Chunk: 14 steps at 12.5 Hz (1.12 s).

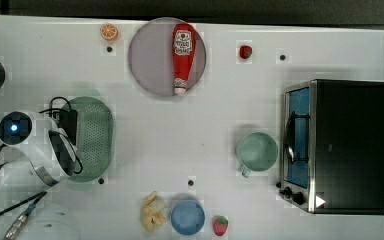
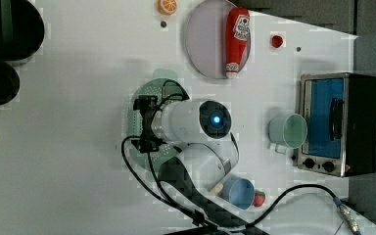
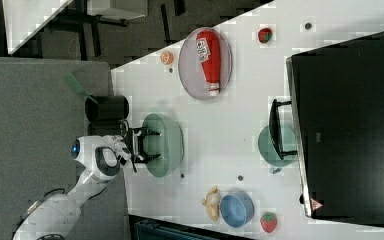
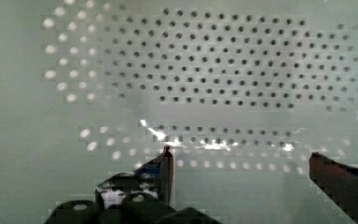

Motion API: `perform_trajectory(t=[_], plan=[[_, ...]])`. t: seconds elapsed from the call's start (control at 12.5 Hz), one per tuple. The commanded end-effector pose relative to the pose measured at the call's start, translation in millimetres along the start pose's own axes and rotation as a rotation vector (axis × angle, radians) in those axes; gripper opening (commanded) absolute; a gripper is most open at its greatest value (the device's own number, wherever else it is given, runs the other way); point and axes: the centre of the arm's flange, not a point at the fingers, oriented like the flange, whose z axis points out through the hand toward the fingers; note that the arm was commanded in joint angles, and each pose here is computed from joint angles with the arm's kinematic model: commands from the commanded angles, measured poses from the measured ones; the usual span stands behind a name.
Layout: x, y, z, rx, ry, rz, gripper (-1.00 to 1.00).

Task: Drag strainer right to left.

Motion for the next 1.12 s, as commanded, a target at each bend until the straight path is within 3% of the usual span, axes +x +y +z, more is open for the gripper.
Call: perform_trajectory(t=[0.08, 0.32, 0.56, 0.64, 0.8, 1.12], plan=[[-35, 18, 3, 0.005, -0.011, 0.013, 1.00], [-27, 11, -7, 0.005, 0.005, -0.002, 1.00], [4, 2, -60, -0.080, 0.090, -0.165, 1.00], [15, -4, -90, -0.093, 0.097, -0.221, 1.00], [45, -16, -157, -0.100, 0.097, -0.290, 1.00], [144, -34, -300, -0.031, 0.040, -0.412, 1.00]])
